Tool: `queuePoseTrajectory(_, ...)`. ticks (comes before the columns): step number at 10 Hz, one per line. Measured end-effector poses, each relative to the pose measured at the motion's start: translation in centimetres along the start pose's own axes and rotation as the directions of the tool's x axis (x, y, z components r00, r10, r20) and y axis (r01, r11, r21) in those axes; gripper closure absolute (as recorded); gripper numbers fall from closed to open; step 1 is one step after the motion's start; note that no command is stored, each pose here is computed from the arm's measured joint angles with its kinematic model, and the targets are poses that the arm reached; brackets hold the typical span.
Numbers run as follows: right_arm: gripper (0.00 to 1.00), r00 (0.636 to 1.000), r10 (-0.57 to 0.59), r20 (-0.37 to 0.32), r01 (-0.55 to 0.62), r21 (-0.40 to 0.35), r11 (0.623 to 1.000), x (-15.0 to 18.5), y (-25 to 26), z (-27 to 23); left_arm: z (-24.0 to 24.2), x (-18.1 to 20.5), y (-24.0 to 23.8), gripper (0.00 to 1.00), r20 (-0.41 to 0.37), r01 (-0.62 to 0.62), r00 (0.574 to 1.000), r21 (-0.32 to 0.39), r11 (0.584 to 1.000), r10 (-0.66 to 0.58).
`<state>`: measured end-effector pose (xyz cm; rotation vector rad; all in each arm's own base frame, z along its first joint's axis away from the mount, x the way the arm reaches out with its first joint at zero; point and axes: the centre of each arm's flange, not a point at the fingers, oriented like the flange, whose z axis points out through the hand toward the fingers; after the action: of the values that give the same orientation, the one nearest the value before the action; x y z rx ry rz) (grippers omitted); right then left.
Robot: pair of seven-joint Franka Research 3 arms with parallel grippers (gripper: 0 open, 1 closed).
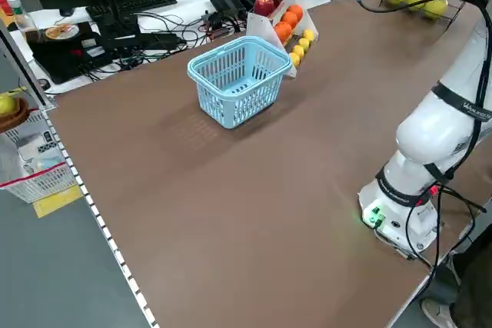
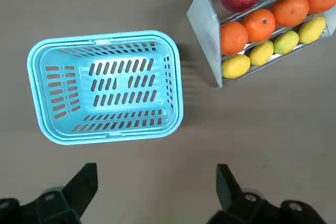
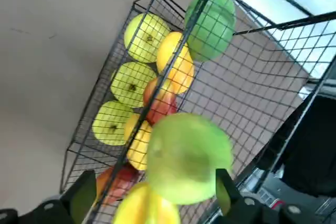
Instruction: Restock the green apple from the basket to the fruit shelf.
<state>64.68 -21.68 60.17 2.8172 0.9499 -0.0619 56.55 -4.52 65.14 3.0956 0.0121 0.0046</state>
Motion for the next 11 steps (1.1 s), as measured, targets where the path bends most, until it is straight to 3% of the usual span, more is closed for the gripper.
queuePoseTrajectory(2,0.0,0.995,0.098,-0.004,-0.098,0.035,0.995,1.6,-2.2,-1.6,0.0,0.0,0.1,0.0,0.0,-0.001,1.0,0.0,1.0,0.001)
queuePoseTrajectory(4,0.0,0.967,0.253,-0.022,-0.251,0.071,0.965,3.8,-4.5,-2.8,0.0,0.0,0.2,0.0,0.0,-0.003,1.0,0.0,1.0,0.003)
queuePoseTrajectory(6,0.0,0.915,0.404,-0.003,-0.401,0.114,0.909,6.2,-6.8,-2.5,0.0,0.0,0.3,0.0,0.001,-0.005,1.0,0.0,1.0,0.005)
queuePoseTrajectory(11,0.0,0.786,0.618,0.008,-0.615,0.118,0.78,12.3,-15.6,-2.1,0.6,-0.2,0.6,0.0,0.021,-0.012,1.0,0.001,1.0,0.012)
